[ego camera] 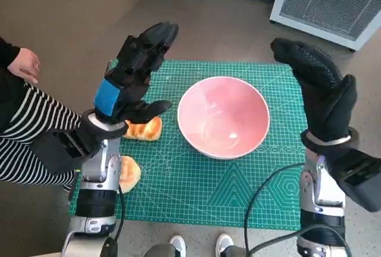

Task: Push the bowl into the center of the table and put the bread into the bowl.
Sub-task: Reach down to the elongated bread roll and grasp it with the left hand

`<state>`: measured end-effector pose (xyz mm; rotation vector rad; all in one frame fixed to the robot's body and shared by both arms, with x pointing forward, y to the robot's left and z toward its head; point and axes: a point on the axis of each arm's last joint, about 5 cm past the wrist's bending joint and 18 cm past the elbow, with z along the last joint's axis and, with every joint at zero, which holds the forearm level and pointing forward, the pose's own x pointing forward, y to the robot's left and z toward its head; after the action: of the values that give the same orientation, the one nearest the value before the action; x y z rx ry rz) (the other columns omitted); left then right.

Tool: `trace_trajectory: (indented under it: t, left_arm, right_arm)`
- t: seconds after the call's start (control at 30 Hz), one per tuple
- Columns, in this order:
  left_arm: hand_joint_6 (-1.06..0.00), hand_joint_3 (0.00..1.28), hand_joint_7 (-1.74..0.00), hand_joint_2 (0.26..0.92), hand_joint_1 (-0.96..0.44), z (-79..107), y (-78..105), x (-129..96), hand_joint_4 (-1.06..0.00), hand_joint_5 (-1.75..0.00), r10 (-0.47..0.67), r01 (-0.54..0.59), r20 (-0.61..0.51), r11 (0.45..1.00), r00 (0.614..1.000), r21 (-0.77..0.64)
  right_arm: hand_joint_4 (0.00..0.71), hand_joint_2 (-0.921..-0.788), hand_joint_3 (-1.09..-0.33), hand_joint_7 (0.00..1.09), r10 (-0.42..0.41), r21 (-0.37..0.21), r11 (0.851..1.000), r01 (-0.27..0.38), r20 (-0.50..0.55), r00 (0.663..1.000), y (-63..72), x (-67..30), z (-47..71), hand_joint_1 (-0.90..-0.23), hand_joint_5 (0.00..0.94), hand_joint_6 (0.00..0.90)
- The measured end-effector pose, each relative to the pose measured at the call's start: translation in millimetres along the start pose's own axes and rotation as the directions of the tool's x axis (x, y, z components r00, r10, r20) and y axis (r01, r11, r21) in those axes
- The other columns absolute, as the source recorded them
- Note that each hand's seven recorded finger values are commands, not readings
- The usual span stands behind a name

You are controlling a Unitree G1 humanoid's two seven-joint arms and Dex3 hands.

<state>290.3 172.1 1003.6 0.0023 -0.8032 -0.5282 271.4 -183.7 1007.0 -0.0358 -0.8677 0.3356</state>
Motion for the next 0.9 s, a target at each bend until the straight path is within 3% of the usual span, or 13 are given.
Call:
trace_trajectory:
  t: [0.3,0.67,0.83,0.9]
  left_arm:
    - [0.00,0.15,-0.56,0.921,-0.63,3.2,4.8,2.4,-0.10,-0.08,-0.045,0.045,0.018,0.999,0.999,0.019]
    - [0.00,0.12,-0.57,0.921,-0.62,14.6,25.6,-1.4,-0.12,-0.08,-0.076,0.074,0.017,0.994,0.997,0.085]
    - [0.00,0.07,-0.58,0.912,-0.62,32.7,48.1,-4.2,-0.15,-0.07,-0.130,0.146,-0.077,0.951,0.988,0.271]
    - [-0.06,0.03,-0.49,0.879,-0.58,42.8,59.5,-5.0,-0.17,-0.04,-0.152,0.200,-0.158,0.912,0.976,0.358]
  right_arm:
    - [0.138,-0.921,-0.673,0.43,0.013,0.006,1.000,-0.012,-0.010,1.000,3.6,-1.0,-1.5,-0.696,0.010,0.059]
    - [0.141,-0.921,-0.674,0.45,0.020,0.007,1.000,-0.020,0.005,1.000,6.7,1.1,2.6,-0.688,0.009,0.051]
    - [0.145,-0.921,-0.669,0.45,0.021,0.001,1.000,-0.021,0.015,1.000,6.4,-0.6,6.4,-0.697,0.010,0.051]
    - [0.147,-0.921,-0.666,0.45,0.019,-0.001,1.000,-0.019,0.013,1.000,5.7,-2.4,7.1,-0.699,0.010,0.051]
